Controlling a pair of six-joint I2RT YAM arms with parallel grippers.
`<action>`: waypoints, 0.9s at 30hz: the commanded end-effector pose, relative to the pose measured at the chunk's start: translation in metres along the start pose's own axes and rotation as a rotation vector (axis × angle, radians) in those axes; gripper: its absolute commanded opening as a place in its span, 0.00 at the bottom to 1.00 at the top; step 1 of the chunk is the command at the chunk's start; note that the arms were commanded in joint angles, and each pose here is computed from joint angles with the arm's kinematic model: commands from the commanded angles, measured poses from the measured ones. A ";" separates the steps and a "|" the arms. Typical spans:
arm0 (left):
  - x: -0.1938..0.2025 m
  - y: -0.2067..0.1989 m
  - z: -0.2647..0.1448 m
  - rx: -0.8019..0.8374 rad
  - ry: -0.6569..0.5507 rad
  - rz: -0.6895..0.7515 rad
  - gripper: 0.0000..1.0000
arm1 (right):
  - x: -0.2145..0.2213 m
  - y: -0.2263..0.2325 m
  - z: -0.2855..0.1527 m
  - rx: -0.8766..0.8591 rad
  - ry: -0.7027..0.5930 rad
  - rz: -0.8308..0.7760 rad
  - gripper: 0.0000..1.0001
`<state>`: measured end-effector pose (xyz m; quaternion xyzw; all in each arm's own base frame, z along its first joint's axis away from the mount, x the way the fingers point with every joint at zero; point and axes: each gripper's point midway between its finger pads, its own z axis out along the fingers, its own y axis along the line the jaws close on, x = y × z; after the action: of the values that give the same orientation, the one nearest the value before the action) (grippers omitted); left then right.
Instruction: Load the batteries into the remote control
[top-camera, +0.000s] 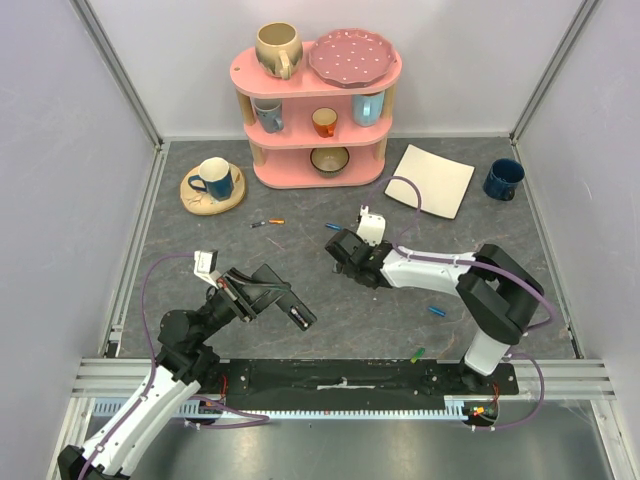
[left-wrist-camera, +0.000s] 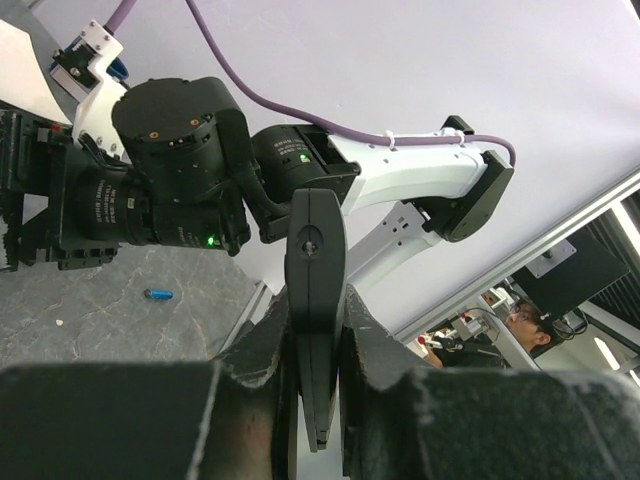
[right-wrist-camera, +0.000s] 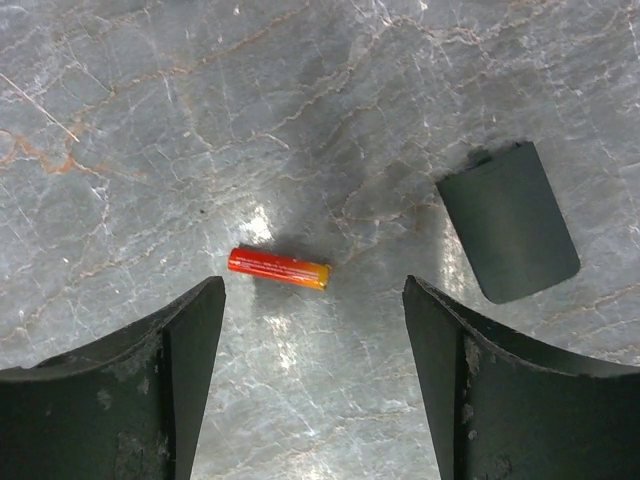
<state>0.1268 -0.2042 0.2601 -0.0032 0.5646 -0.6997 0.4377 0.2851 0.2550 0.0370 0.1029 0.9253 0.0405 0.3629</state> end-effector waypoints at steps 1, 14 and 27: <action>0.013 0.029 -0.007 -0.056 0.015 -0.040 0.02 | -0.021 0.017 0.002 0.013 -0.065 0.062 0.79; 0.017 0.035 -0.009 -0.069 0.018 -0.052 0.02 | -0.006 0.025 0.017 0.029 -0.011 0.027 0.77; 0.017 0.035 -0.009 -0.064 0.021 -0.043 0.02 | 0.007 0.023 0.023 0.044 0.018 0.008 0.68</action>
<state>0.1268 -0.2043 0.2596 -0.0038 0.5655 -0.6996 0.4367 0.2972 0.2708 0.0201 0.0990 0.9309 0.0194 0.3511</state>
